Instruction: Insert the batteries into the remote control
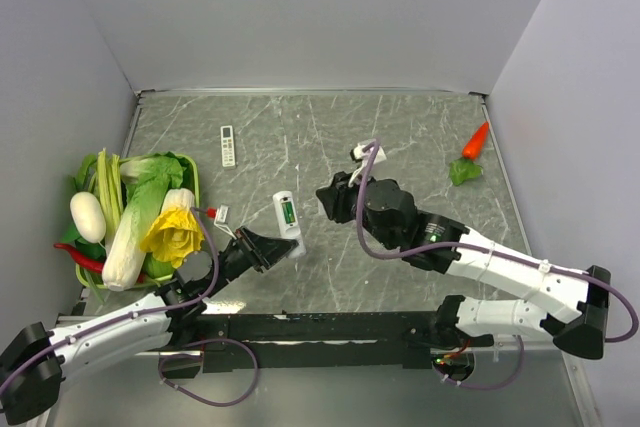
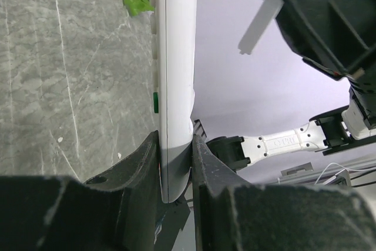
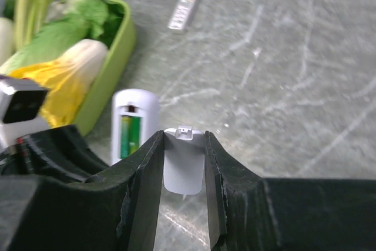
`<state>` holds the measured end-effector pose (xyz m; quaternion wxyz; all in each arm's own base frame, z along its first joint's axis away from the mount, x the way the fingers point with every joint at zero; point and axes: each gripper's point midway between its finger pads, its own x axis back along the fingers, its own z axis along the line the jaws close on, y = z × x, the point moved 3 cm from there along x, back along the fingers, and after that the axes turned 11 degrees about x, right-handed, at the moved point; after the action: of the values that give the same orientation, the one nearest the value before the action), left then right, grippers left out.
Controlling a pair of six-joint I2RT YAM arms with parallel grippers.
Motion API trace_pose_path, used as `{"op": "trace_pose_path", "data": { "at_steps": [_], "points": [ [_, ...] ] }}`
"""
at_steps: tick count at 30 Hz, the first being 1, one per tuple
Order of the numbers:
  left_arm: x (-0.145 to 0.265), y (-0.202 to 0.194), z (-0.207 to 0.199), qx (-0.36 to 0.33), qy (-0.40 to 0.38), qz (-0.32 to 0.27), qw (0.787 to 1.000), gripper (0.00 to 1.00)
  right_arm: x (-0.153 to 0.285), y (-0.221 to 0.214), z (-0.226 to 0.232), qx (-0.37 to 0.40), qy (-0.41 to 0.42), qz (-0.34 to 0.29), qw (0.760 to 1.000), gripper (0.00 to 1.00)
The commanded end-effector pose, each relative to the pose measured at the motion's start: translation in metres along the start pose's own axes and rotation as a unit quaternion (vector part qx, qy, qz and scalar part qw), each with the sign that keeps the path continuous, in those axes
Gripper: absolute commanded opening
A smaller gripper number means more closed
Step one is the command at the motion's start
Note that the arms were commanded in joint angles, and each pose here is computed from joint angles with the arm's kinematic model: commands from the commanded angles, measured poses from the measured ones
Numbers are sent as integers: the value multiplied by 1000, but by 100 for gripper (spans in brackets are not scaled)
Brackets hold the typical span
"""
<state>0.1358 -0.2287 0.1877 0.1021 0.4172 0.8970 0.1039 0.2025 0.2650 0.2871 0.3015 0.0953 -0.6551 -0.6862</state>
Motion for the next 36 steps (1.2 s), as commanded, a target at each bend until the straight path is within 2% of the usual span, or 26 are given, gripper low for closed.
{"op": "trace_pose_path", "data": {
  "at_steps": [1, 4, 14, 22, 36],
  "points": [
    [3, 0, -7, 6, -34, -3, 999, 2, 4, 39, 32, 28, 57, -86, 994, 2],
    [4, 1, -8, 6, -38, -5, 999, 2, 1, 40, 47, 31, 77, -109, 991, 2],
    [6, 1, -13, -1, -53, -3, 999, 2, -9, 31, 75, 47, 90, -120, 988, 1],
    [8, 2, -18, -4, -64, -6, 998, 2, -17, 16, 72, 66, 48, -117, 990, 0],
    [8, 2, -18, -5, -64, -6, 998, 2, -24, 1, 75, 68, 28, -110, 991, 0]
  ]
}}
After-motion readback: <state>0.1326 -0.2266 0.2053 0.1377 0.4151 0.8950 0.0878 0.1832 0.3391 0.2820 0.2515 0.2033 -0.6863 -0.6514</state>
